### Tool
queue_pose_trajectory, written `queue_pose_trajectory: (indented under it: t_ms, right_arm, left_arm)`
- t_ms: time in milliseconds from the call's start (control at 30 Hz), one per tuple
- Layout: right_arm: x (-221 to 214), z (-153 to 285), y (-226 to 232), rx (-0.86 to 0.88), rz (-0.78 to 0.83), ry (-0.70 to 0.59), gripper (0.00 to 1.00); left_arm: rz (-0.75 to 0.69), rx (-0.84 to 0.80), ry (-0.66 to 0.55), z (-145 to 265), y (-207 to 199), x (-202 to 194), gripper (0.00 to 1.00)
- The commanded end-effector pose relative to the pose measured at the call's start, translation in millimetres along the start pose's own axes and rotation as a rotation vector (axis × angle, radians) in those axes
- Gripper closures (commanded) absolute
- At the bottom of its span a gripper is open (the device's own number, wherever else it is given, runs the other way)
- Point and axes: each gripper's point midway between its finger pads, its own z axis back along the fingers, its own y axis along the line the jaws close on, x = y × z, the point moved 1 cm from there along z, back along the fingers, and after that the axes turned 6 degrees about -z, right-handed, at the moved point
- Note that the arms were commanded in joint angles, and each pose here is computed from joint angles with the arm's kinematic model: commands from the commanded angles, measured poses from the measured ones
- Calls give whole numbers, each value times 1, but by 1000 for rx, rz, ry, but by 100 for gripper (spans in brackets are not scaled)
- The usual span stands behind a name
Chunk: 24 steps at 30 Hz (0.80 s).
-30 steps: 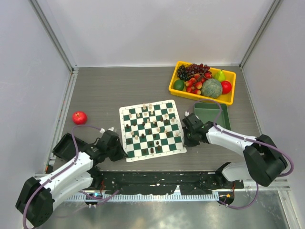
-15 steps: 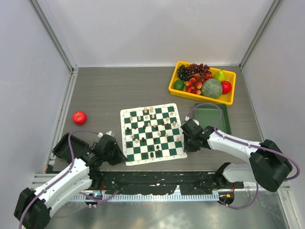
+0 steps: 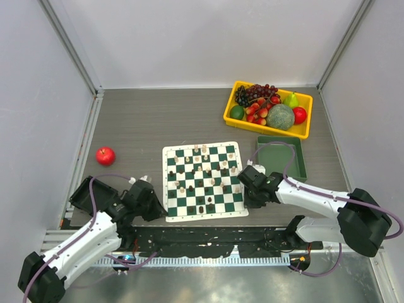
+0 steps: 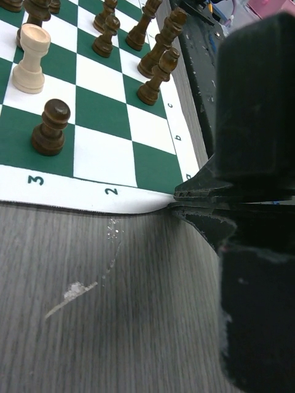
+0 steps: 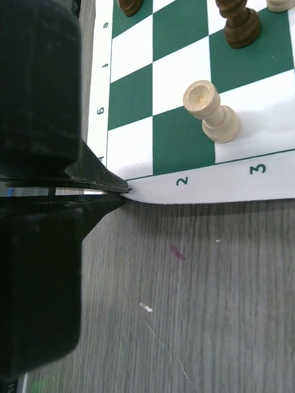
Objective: Set up the chess pieces on the board
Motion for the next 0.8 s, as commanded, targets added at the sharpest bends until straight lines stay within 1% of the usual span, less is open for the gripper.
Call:
queue_pose_trajectory:
  t_ms: [0,167,200,233,300,333,367,400,500,567,667,733,767]
  right_arm:
    - [-15,1,-32,-126,-8,30,95]
    - [-12,3,-31,-134,-10,24,95]
    - [-11,4,-32,-140,-9,17,93]
    - [-7,6,-30,-136,-5,7,92]
    - [0,11,-25,-128,19,-12,84]
    - [2,14,-24,-126,32,-15,79]
    - [8,20,-16,-103,57,-28,75]
    - [11,23,-15,-104,58,-35,68]
    - [29,43,0,-72,93,-79,57]
    - [40,55,7,-59,111,-107,54]
    - [59,73,24,-14,146,-165,51]
    - [76,82,43,21,178,-208,49]
    - [91,92,61,66,201,-248,47]
  left_arm:
    - [10,117,79,4,30,-23,99]
    - [13,114,82,5,32,-26,99]
    - [12,112,82,5,31,-26,97]
    - [11,115,81,5,32,-25,91]
    - [11,114,73,7,30,-23,74]
    - [8,110,63,9,28,-20,67]
    - [6,109,55,11,26,-18,64]
    - [2,107,43,14,24,-15,61]
    - [-6,114,4,20,23,-6,52]
    - [0,104,-6,23,19,-4,49]
    - [0,76,-29,31,9,4,47]
    - [-14,99,-90,39,9,17,45]
    - [-25,108,-120,44,8,24,43]
